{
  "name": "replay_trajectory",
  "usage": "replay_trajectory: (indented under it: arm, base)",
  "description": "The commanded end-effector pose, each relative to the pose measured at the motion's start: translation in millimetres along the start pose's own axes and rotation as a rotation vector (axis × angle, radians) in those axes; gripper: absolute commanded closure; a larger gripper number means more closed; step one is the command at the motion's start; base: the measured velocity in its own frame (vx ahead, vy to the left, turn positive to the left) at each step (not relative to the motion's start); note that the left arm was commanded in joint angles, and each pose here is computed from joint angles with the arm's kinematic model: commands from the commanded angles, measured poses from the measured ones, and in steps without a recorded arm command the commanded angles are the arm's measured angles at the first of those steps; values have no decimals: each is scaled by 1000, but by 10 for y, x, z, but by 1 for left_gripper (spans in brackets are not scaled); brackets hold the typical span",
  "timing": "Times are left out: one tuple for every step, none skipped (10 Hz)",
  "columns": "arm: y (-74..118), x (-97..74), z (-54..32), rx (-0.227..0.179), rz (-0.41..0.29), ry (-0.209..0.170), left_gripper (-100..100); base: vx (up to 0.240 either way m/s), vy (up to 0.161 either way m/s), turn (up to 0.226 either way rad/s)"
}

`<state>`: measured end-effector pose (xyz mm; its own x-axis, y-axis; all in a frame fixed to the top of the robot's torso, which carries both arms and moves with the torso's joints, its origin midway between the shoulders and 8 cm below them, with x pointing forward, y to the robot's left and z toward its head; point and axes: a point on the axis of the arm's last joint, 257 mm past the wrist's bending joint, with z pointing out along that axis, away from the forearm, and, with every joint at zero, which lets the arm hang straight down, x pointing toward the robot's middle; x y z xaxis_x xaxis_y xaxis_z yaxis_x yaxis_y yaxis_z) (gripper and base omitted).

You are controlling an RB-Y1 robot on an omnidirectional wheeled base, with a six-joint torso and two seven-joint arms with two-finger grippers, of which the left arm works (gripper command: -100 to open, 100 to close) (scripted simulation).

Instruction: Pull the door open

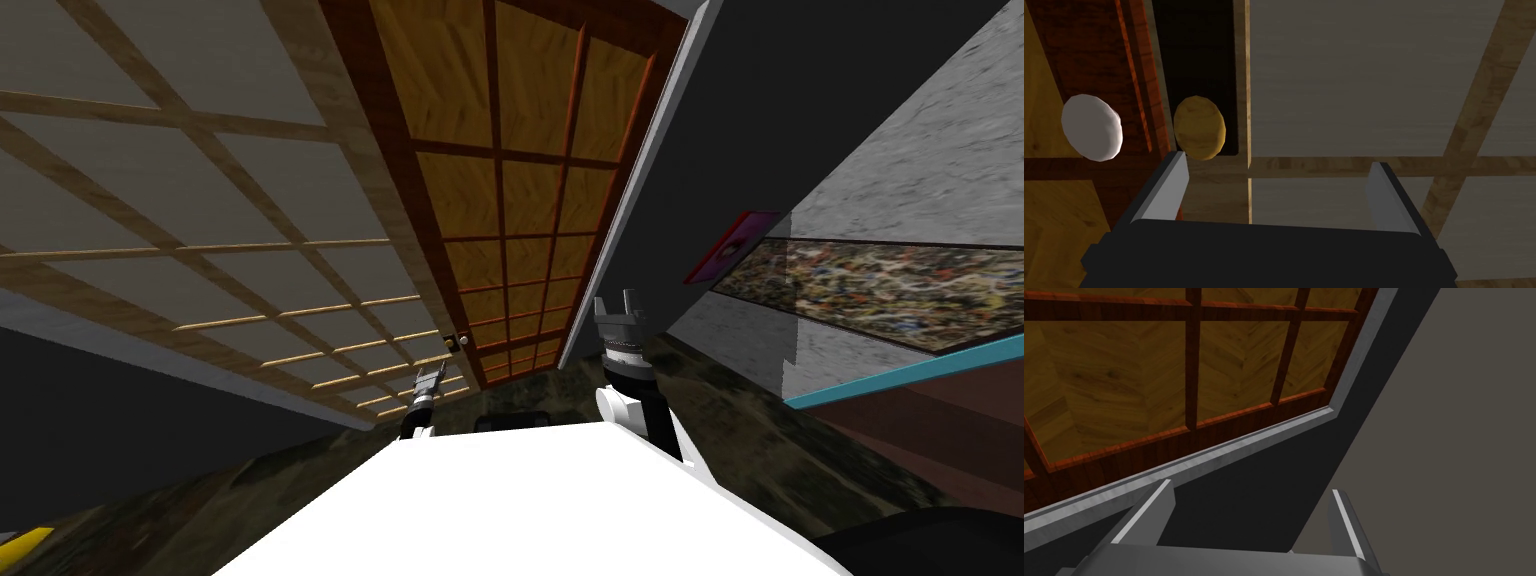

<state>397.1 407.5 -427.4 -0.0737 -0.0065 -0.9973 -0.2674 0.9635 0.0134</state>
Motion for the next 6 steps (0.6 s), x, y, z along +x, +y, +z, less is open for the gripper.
replay_trajectory:
  arm:
    - [-126,-115,101,18,-8,-26,-100]
    - [-216,-194,170,31,-14,-45,-100]
    - [-307,-275,237,43,-20,-64,-100]
    - [-307,-275,237,43,-20,-64,-100]
    - [-317,-264,232,41,-18,-58,-100]
    - [-317,-264,232,41,-18,-58,100]
  base:
    - [185,20,-80]
    - [202,5,-84]
    - [200,12,-90]
    - [120,12,-32]
    - [33,1,15]
    - [-8,-6,-10]
